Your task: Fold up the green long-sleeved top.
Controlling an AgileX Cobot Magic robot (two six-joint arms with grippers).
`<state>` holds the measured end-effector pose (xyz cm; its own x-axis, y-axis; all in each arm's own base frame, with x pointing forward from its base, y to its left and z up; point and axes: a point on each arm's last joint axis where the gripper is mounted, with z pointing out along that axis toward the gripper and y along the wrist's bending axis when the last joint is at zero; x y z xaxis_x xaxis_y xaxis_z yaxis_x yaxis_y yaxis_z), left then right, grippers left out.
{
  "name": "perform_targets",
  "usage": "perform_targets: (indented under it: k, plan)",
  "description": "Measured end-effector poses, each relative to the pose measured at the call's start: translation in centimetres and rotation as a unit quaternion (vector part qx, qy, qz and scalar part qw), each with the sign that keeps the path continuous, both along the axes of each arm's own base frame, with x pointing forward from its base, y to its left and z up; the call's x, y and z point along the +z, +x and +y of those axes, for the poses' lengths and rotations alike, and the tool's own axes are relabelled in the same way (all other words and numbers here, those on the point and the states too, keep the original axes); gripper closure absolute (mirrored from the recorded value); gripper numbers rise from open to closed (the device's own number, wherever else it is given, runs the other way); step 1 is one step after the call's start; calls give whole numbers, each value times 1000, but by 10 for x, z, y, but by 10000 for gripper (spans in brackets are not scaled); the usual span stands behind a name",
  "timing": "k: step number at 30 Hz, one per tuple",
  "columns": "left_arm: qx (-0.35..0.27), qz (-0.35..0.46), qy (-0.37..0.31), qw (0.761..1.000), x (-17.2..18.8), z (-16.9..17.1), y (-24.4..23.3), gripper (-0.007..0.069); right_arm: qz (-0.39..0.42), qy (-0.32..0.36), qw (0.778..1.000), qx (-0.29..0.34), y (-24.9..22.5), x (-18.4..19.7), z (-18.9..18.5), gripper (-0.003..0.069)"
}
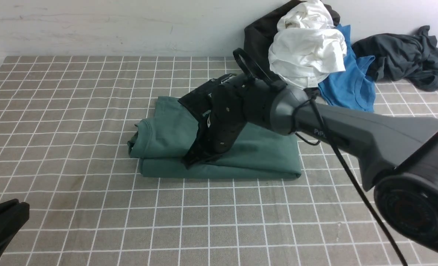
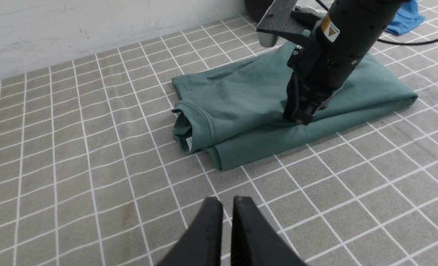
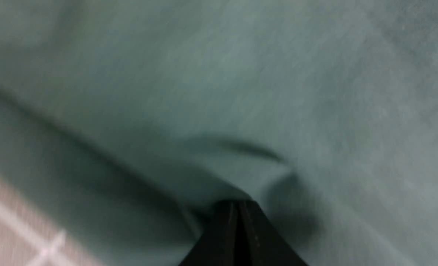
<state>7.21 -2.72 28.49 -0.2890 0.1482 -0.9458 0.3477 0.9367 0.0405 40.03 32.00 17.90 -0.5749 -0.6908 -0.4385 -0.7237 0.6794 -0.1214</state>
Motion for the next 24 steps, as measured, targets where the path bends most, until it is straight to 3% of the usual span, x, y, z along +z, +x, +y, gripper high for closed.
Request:
perform_targets:
  k: [2, 5, 8, 9, 12, 17, 24]
  plan:
    - [0, 0, 0, 1000, 0, 0, 0, 599, -7, -21, 1000, 12, -4, 15, -4, 670]
    - [0, 0, 0, 1000, 0, 0, 0, 599, -57, -28, 998, 14, -20, 91, -23, 670]
    - [0, 0, 0, 1000, 0, 0, 0, 599, -120, 22, 993, 6, -50, 179, -48, 670]
    - [0, 0, 0, 1000, 0, 0, 0, 599, -123, 26, 992, 6, -53, 185, -50, 670]
    - [0, 0, -1, 1000, 0, 0, 0, 599, -168, 99, 981, 1, -102, 262, -86, 670]
    - [0, 0, -1, 1000, 0, 0, 0, 599, -149, 135, 980, 4, -158, 276, -124, 670]
    - [0, 0, -1, 1000, 0, 0, 0, 599, -91, 180, 980, -3, -221, 187, -163, 670]
